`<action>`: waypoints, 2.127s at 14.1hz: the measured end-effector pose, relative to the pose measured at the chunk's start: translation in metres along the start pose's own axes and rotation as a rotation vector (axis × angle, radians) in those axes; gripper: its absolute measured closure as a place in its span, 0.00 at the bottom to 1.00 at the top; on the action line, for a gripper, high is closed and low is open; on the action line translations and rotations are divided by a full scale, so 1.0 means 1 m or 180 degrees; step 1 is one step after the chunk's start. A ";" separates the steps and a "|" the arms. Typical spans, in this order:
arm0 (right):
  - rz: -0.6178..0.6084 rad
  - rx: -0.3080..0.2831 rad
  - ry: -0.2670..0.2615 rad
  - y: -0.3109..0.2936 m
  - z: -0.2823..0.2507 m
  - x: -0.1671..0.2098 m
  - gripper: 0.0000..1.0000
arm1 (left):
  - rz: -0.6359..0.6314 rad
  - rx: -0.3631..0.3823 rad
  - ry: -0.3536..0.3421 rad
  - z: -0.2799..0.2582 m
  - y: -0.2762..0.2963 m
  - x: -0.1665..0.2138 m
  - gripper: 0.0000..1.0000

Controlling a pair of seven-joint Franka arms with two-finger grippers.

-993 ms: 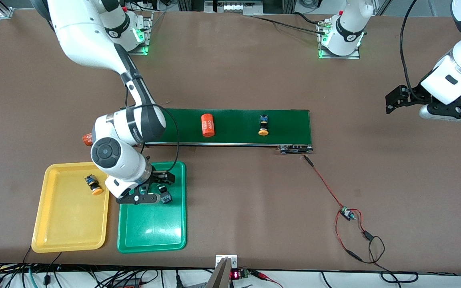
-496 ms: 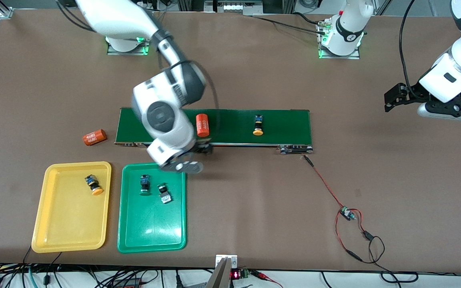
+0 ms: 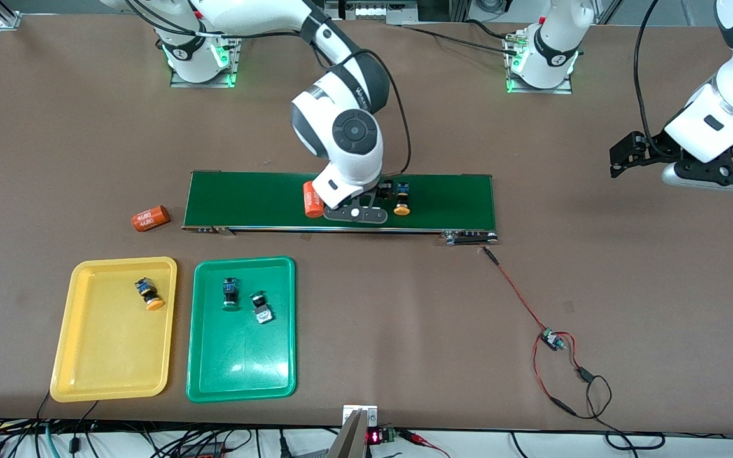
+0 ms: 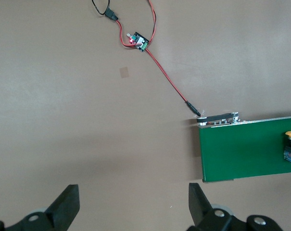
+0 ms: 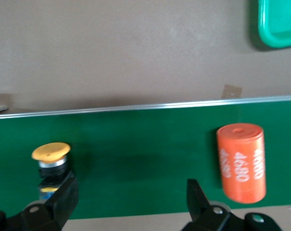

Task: Sort buttons by color to trays
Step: 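Grasp the yellow button on the belt with the right gripper, then carry the yellow button into the yellow tray and open the right gripper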

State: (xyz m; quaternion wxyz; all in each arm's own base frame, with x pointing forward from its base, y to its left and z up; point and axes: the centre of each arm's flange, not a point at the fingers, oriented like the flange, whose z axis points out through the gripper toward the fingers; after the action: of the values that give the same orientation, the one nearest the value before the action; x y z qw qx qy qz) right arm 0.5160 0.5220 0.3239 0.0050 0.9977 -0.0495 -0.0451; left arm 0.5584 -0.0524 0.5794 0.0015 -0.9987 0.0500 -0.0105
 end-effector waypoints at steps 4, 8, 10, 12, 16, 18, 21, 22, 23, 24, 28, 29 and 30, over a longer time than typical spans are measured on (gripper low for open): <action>0.0183 0.0103 -0.0093 -0.011 0.006 -0.012 0.00 | 0.0000 0.0000 0.0000 0.000 0.000 0.000 0.00; 0.0209 0.0045 -0.0128 -0.021 0.024 -0.024 0.00 | 0.0000 0.0000 0.0000 0.000 0.000 0.000 0.00; 0.0204 0.0029 -0.0130 -0.026 0.035 -0.027 0.00 | 0.0001 0.0000 0.0000 0.000 0.000 0.000 0.00; 0.0207 0.0019 -0.0133 -0.026 0.042 -0.027 0.00 | 0.0009 0.0000 0.0000 0.000 0.002 0.000 0.00; 0.0216 0.0011 -0.0131 -0.026 0.048 -0.025 0.04 | 0.0015 0.0000 0.0020 -0.003 0.003 0.001 0.00; 0.0222 0.0024 -0.0114 -0.027 0.055 -0.023 0.07 | 0.0015 0.0000 0.0026 -0.004 0.003 0.001 0.00; 0.0228 0.0016 -0.0115 -0.027 0.064 -0.022 0.28 | 0.0015 0.0000 0.0027 -0.004 0.003 0.001 0.00; 0.0230 0.0012 -0.0121 -0.027 0.066 -0.022 0.39 | 0.0016 0.0000 0.0027 -0.004 0.003 0.001 0.00; 0.0232 0.0007 -0.0127 -0.026 0.067 -0.022 0.49 | 0.0016 0.0000 0.0027 -0.004 0.003 0.001 0.00; 0.0234 0.0000 -0.0131 -0.026 0.068 -0.022 0.61 | 0.0016 0.0000 0.0027 -0.004 0.003 0.001 0.00; 0.0260 0.0033 -0.0101 -0.023 0.063 -0.018 0.67 | 0.0016 0.0000 0.0027 -0.004 0.003 0.001 0.00; 0.0265 0.0055 -0.0080 -0.023 0.058 -0.016 0.67 | 0.0016 0.0000 0.0027 -0.004 0.003 0.001 0.00; 0.0271 0.0087 -0.0049 -0.023 0.050 -0.014 0.67 | 0.0016 0.0000 0.0027 -0.004 0.003 0.001 0.00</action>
State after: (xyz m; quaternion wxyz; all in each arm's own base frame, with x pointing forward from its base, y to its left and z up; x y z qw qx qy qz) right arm 0.5004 0.5465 0.2753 -0.0071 0.9943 -0.0926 -0.0519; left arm 0.5587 -0.0552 0.5835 0.0013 -0.9985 0.0525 -0.0147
